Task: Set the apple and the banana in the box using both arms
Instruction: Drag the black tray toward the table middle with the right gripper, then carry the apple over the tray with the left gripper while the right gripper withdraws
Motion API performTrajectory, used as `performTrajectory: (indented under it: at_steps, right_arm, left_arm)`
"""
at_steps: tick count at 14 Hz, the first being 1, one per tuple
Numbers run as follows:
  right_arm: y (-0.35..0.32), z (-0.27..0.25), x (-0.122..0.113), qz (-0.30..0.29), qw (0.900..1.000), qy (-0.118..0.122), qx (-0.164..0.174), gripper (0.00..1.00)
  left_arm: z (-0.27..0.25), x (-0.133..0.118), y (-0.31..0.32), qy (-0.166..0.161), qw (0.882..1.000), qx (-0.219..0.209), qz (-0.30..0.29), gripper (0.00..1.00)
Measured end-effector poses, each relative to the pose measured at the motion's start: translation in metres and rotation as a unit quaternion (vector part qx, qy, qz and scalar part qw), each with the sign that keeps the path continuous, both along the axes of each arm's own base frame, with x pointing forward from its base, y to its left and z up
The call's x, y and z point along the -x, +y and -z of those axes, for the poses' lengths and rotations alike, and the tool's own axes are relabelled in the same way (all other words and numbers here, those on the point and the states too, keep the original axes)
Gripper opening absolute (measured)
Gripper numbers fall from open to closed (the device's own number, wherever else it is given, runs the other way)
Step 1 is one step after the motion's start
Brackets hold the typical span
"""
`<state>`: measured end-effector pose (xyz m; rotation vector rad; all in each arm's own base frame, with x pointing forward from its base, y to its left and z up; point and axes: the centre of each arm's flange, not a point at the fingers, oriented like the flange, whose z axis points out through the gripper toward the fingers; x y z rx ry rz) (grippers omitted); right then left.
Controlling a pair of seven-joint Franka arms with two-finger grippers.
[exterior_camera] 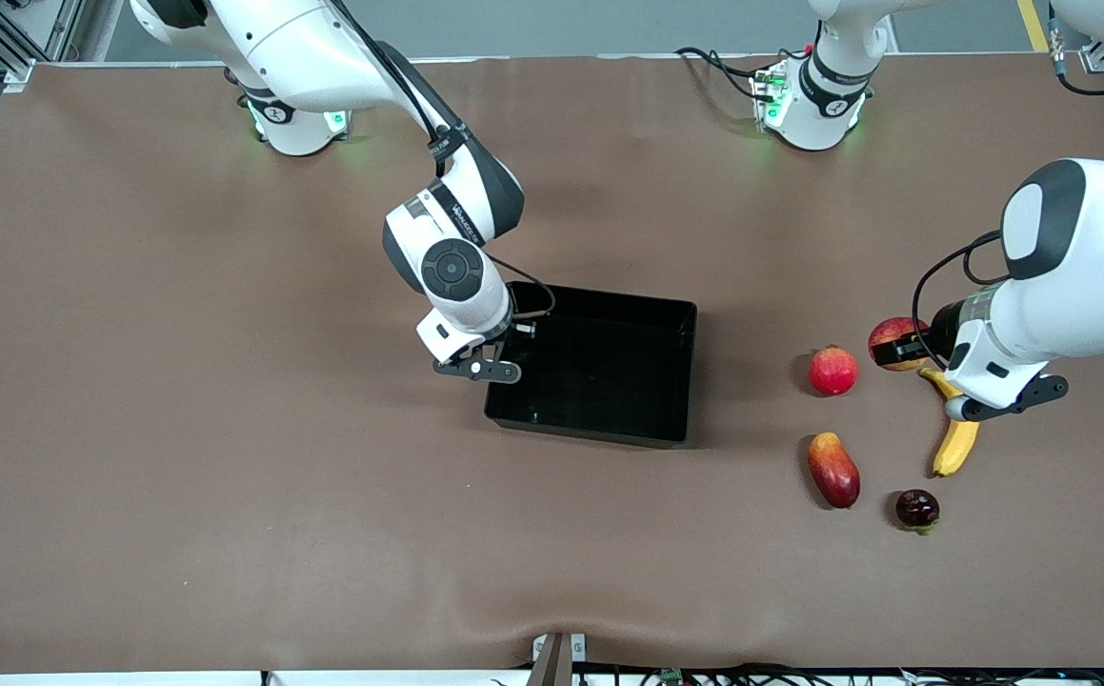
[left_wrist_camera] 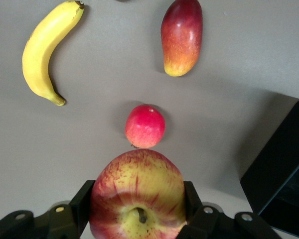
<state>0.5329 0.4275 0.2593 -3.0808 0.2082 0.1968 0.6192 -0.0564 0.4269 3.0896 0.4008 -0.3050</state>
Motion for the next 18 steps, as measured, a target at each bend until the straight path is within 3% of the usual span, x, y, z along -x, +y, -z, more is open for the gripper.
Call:
performTrajectory:
  at_steps: [5,9,13,18]
  right_arm:
    - [-0.010,-0.020,-0.009,0.010,1.000,-0.007,0.000,0.99]
    - [-0.069,-0.046,-0.049,0.054,0.998,-0.016,-0.003,1.00]
    - [-0.176,-0.047,-0.102,0.059,0.998,-0.025,-0.006,1.00]
    - [-0.313,-0.053,-0.149,0.044,0.995,-0.083,0.026,1.00]
  left_arm:
    - [0.002,-0.004,0.001,0.002,1.000,0.002,0.000,0.75]
    - [0.002,-0.001,-0.009,0.015,1.000,0.000,0.001,0.75]
    - [0.007,0.009,-0.083,0.021,0.999,-0.020,-0.038,0.75]
    - [0.024,0.029,-0.189,0.030,0.995,-0.042,-0.080,0.75]
